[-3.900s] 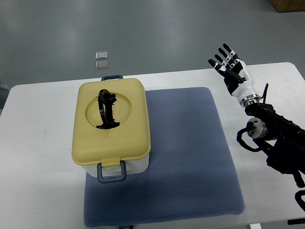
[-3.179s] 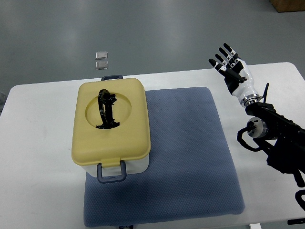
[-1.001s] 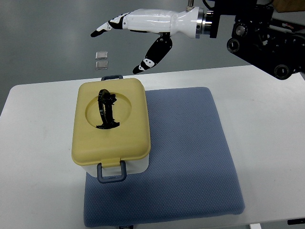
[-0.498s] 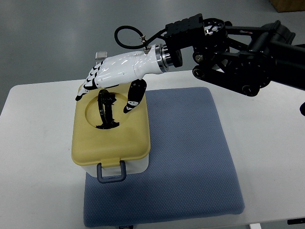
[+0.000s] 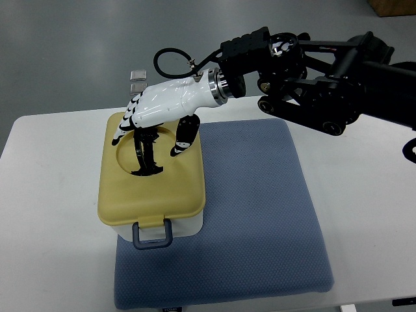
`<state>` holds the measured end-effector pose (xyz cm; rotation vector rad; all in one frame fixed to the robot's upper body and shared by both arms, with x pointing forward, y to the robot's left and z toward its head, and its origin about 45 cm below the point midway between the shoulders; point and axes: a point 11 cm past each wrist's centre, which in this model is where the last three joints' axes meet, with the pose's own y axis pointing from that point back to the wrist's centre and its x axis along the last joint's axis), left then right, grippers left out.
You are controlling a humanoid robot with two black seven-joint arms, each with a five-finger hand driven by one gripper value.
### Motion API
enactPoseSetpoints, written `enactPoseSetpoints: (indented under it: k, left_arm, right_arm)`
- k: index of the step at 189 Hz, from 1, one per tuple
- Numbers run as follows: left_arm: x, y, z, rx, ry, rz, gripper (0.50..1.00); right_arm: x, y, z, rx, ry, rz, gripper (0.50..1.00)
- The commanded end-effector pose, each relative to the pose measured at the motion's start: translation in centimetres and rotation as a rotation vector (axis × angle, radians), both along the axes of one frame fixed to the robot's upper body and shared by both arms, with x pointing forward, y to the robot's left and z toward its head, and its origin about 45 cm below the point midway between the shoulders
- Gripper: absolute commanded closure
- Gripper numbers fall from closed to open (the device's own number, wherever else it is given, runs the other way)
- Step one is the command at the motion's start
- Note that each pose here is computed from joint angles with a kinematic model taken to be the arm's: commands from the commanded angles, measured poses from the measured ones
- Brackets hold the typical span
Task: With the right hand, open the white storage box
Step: 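Lower the right hand and close its fingers around the black lid handle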
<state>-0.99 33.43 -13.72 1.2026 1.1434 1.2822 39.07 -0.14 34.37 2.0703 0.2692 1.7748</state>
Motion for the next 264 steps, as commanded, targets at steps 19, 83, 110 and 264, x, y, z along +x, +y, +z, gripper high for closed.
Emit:
enactPoseSetpoints:
  k: [19,83,110,264]
  left_arm:
    - [0.0,0.0,0.0,0.000,0.000,0.001,0.500]
    - [0.0,0.0,0.0,0.000,0.000,0.001,0.500]
    - [0.0,0.0,0.0,0.000,0.000,-0.001,0.500]
    - [0.0,0.0,0.0,0.000,0.000,0.001,0.500]
  right_arm:
    - [0.0,0.4,0.2,-0.014,-0.024,0.000,0.693]
    - [0.2,0.3,0.2,-0.013,-0.027,-0.010,0.793]
    - [0.1,0.3,0.2,-0.013,-0.025,-0.009,0.842]
    - [1.1,-0.5,2.5,0.034,-0.044,-0.041,1.000]
